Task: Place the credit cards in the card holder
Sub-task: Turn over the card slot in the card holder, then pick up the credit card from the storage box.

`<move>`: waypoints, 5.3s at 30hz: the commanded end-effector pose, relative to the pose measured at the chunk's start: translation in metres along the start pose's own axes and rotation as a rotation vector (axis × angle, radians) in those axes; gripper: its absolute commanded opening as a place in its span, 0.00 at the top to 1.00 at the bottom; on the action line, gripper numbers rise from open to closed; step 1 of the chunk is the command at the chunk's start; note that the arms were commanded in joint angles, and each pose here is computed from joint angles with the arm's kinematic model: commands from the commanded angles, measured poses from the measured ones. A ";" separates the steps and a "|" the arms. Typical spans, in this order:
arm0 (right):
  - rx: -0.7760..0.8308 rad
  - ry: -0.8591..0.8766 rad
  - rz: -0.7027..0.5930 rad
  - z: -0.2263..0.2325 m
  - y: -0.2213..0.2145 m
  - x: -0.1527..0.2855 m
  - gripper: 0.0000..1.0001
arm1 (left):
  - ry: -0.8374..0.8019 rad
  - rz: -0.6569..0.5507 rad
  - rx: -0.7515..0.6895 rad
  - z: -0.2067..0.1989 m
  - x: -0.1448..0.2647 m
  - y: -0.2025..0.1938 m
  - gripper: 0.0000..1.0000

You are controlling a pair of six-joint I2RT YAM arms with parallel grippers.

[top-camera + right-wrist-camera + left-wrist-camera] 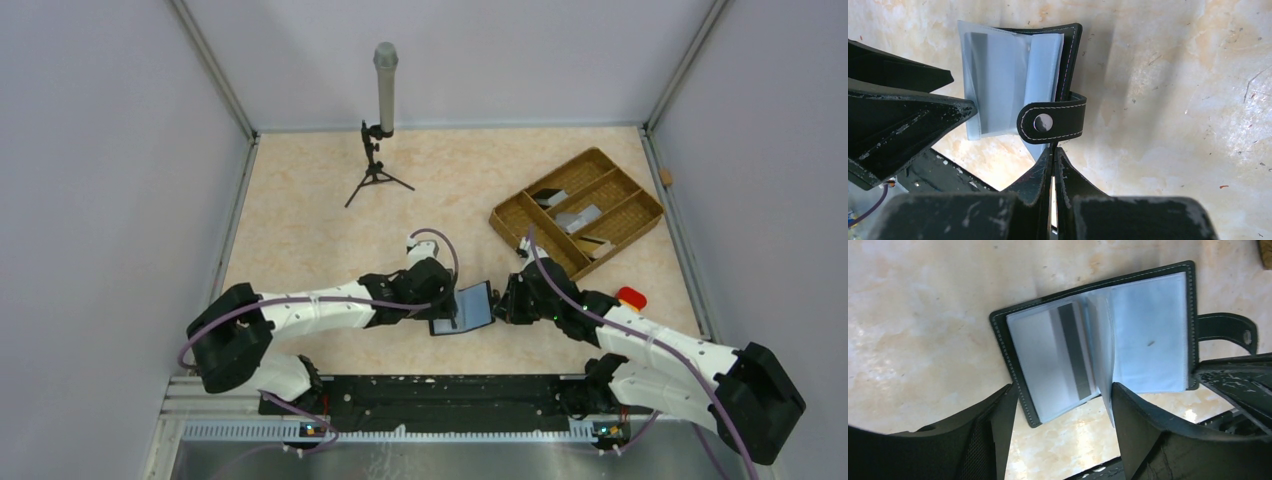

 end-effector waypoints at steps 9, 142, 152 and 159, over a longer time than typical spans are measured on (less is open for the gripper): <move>0.023 -0.004 0.000 0.002 0.000 -0.001 1.00 | 0.060 -0.043 0.054 0.027 0.017 -0.004 0.21; -0.186 -0.797 -0.387 -0.156 0.252 0.035 0.16 | 0.156 -0.202 -0.221 0.122 0.122 0.111 0.01; -0.213 -0.873 -0.334 -0.188 0.252 0.009 0.18 | 0.126 -0.180 -0.224 0.121 0.117 0.108 0.01; -0.219 -0.880 -0.310 -0.189 0.238 0.014 0.25 | 0.120 -0.169 -0.221 0.122 0.114 0.107 0.01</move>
Point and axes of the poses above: each gripper's point midway between its finger pads, its own x axis back along the fingers, its own z axis along the line the jaws close on, y = z × x, the point moved 3 cm from there along x, back along the fingers, and after that the axes turned 4 degrees about -x, right-handed, at the moved point
